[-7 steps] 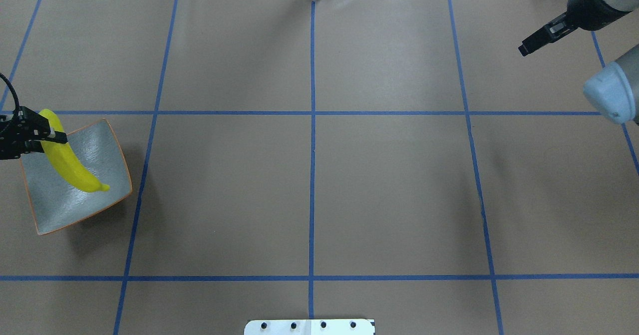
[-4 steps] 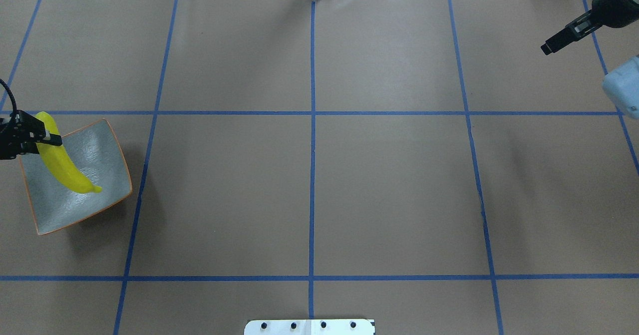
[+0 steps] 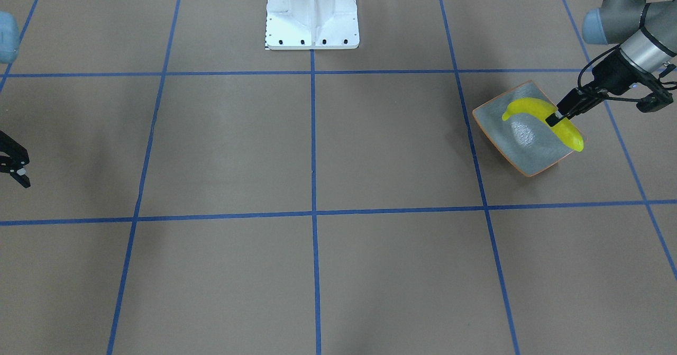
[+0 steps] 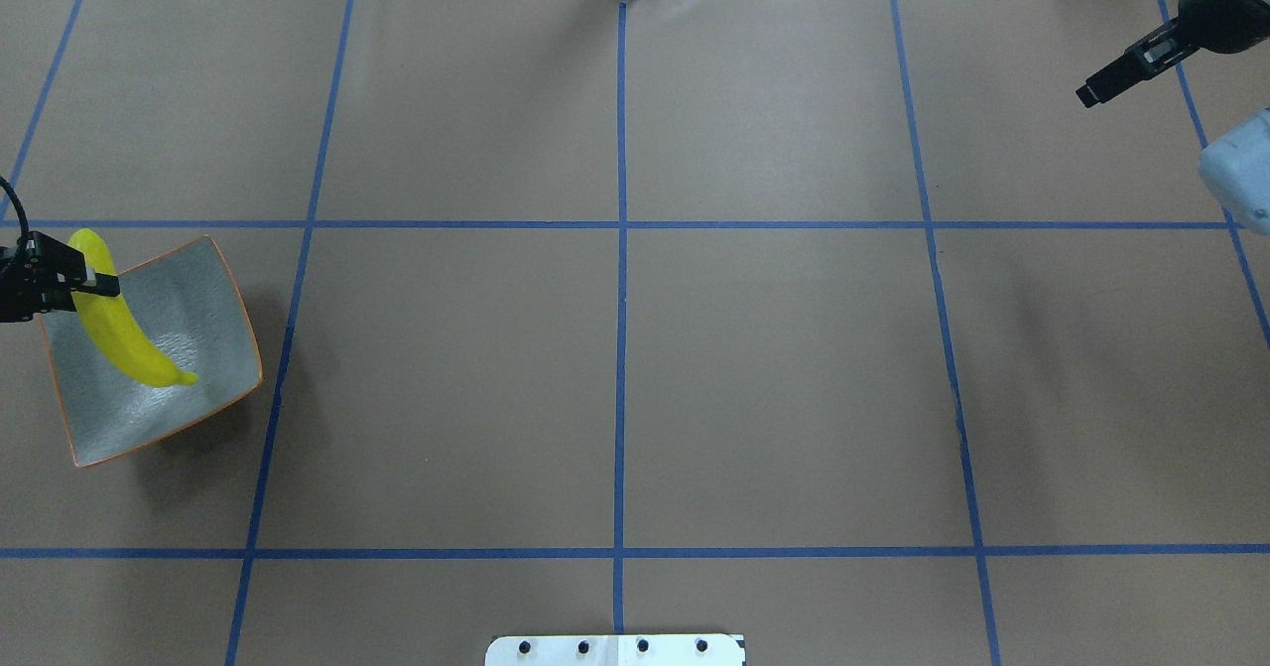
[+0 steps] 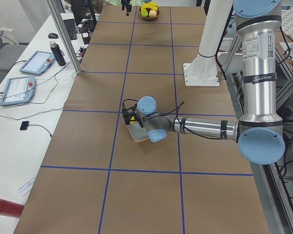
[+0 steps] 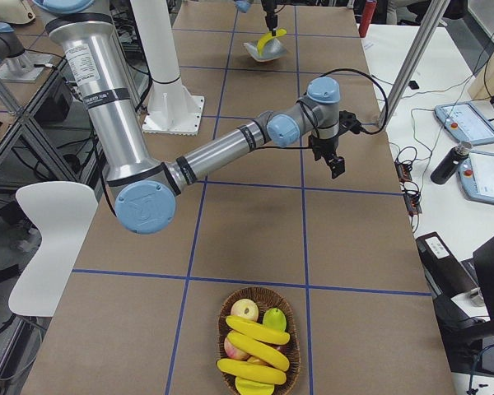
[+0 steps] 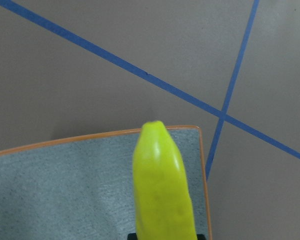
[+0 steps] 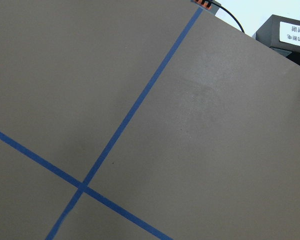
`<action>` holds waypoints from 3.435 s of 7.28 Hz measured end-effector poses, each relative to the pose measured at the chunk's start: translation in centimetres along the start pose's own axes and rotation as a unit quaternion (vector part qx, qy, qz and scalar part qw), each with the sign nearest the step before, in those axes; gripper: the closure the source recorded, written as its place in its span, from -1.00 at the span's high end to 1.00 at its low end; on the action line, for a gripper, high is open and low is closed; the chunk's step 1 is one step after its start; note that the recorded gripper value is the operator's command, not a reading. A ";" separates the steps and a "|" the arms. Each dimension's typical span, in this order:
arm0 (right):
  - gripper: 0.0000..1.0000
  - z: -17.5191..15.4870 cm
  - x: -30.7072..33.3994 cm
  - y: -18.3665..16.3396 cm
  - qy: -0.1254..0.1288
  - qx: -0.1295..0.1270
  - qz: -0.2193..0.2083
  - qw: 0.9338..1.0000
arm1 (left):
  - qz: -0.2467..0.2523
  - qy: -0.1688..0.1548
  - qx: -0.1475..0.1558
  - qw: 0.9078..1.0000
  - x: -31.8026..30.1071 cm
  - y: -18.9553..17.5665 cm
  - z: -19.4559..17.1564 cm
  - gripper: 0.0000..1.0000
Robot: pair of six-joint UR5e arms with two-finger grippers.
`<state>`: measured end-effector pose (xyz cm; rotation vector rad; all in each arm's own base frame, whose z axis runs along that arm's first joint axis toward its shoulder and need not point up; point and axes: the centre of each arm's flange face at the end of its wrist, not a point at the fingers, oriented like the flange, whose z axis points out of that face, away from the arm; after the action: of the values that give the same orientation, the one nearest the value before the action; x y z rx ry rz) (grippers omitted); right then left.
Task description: Transfer all bananas from basket to plate
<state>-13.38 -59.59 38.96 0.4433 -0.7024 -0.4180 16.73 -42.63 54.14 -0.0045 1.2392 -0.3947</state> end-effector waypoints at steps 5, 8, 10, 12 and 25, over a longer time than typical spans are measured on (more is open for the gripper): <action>1.00 -0.1 -0.1 -0.2 0.000 0.001 -0.001 1.000 | 0.011 0.010 0.001 1.000 0.2 0.1 -0.1 0.99; 1.00 0.5 2.8 2.6 -0.006 -0.017 0.011 1.000 | 0.035 0.037 0.000 0.999 3.5 0.5 -1.5 1.00; 1.00 0.8 10.4 9.9 0.013 -0.054 0.037 0.998 | 0.045 0.047 0.006 0.998 4.8 0.5 -2.0 1.00; 1.00 0.9 17.6 19.3 0.031 -0.091 0.087 0.992 | 0.047 0.049 0.007 0.998 5.1 0.5 -2.1 1.00; -0.10 9.3 28.9 37.5 0.034 -0.140 0.174 0.974 | 0.073 0.058 0.010 0.996 4.2 1.1 -2.6 1.00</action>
<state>8.15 -45.43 79.71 0.0636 -0.6289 -0.1655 15.78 -42.28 49.15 0.1283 1.3409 -0.2829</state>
